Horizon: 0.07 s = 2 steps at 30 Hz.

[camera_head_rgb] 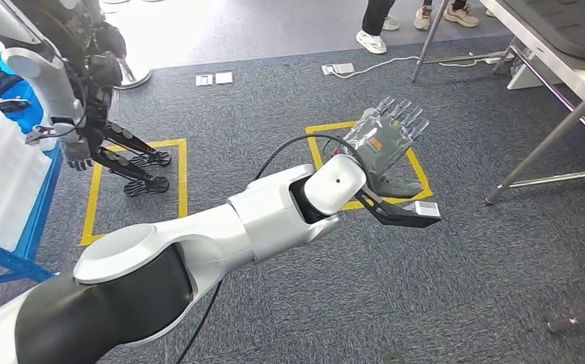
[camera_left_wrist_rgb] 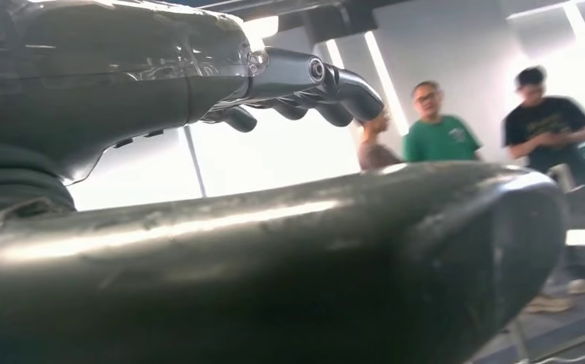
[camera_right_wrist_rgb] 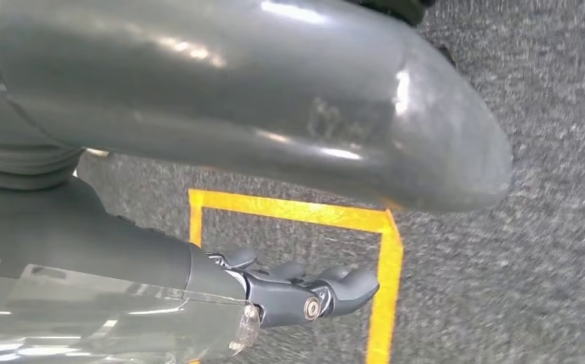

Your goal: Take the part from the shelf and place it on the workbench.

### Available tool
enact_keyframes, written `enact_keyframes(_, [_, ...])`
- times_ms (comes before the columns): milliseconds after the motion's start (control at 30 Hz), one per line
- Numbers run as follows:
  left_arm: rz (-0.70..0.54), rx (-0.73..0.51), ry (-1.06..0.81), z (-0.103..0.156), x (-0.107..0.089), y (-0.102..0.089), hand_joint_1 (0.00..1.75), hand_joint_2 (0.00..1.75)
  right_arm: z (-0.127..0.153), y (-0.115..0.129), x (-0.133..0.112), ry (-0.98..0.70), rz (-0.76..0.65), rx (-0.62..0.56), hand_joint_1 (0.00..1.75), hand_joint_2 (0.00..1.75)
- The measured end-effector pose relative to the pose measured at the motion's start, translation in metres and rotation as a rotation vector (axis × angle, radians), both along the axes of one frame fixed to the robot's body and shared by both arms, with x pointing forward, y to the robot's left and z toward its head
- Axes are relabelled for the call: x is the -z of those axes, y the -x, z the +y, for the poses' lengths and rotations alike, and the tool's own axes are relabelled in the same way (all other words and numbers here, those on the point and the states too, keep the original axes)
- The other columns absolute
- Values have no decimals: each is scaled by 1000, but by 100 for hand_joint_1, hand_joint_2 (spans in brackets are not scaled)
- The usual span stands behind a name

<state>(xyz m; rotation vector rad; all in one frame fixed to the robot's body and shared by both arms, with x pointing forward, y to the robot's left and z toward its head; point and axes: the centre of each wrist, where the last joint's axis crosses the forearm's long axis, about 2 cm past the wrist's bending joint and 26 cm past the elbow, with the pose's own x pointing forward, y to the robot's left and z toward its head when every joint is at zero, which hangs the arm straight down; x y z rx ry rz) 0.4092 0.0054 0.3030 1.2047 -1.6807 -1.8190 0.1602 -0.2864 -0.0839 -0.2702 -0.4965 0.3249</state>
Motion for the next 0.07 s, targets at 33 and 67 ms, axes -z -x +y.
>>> enact_keyframes(33, [0,-1,-2,0,0,0,0,0,0,0,0,0,-1,0,0,0])
enact_keyframes(67, [1,-2,-3,1,1,0,0,0,0,0,0,0,-1,0,0,0])
